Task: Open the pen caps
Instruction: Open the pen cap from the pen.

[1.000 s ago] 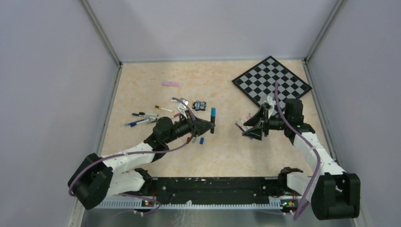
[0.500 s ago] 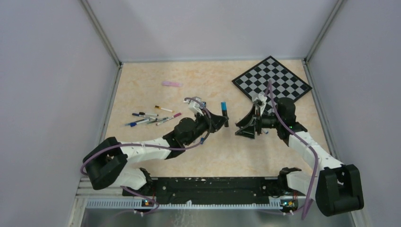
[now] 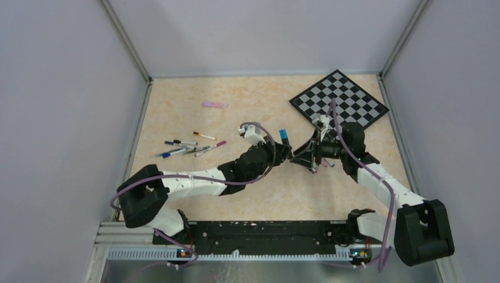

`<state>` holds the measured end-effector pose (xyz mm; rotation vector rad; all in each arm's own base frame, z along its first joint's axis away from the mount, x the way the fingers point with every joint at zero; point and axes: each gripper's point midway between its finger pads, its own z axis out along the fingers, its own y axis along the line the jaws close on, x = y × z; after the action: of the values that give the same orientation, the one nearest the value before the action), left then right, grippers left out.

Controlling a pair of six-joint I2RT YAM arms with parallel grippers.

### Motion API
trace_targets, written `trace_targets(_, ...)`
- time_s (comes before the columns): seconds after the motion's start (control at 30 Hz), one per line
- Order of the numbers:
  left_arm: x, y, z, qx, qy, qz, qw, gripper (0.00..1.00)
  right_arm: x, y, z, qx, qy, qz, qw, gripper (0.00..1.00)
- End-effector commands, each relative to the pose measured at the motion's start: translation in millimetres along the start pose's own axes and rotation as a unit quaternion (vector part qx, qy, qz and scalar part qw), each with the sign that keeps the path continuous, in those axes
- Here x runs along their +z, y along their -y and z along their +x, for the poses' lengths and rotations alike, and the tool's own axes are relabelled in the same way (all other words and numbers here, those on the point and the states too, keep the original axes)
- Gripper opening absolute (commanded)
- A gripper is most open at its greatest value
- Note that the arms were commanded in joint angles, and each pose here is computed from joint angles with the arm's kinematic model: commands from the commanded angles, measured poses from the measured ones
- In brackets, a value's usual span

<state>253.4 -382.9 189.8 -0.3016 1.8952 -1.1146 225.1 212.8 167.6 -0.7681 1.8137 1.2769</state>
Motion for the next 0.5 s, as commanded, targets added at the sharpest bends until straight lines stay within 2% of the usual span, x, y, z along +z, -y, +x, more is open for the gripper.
trace_targets(0.0, 4, 16, -7, -0.021, 0.021, -0.005, 1.0, 0.0, 6, 6, -6, -0.012, 0.013, 0.017, 1.0, 0.5)
trace_targets(0.27, 8, 25, 2, -0.027, 0.013, -0.004, 1.0, 0.0, 14, 7, 1, -0.002, 0.006, 0.017, 1.0, 0.35)
trace_targets(0.37, 9, 29, 4, -0.026, 0.011, 0.001, 1.0, 0.0, 17, 8, 1, 0.001, 0.002, 0.018, 1.0, 0.21)
trace_targets(0.43, 9, 30, 5, -0.024, 0.01, 0.005, 1.0, 0.0, 18, 8, -2, -0.001, 0.004, 0.018, 1.0, 0.03)
trace_targets(0.47, 8, 31, 5, -0.022, 0.01, 0.007, 1.0, 0.03, 18, 8, -5, -0.007, 0.005, 0.018, 1.0, 0.0)
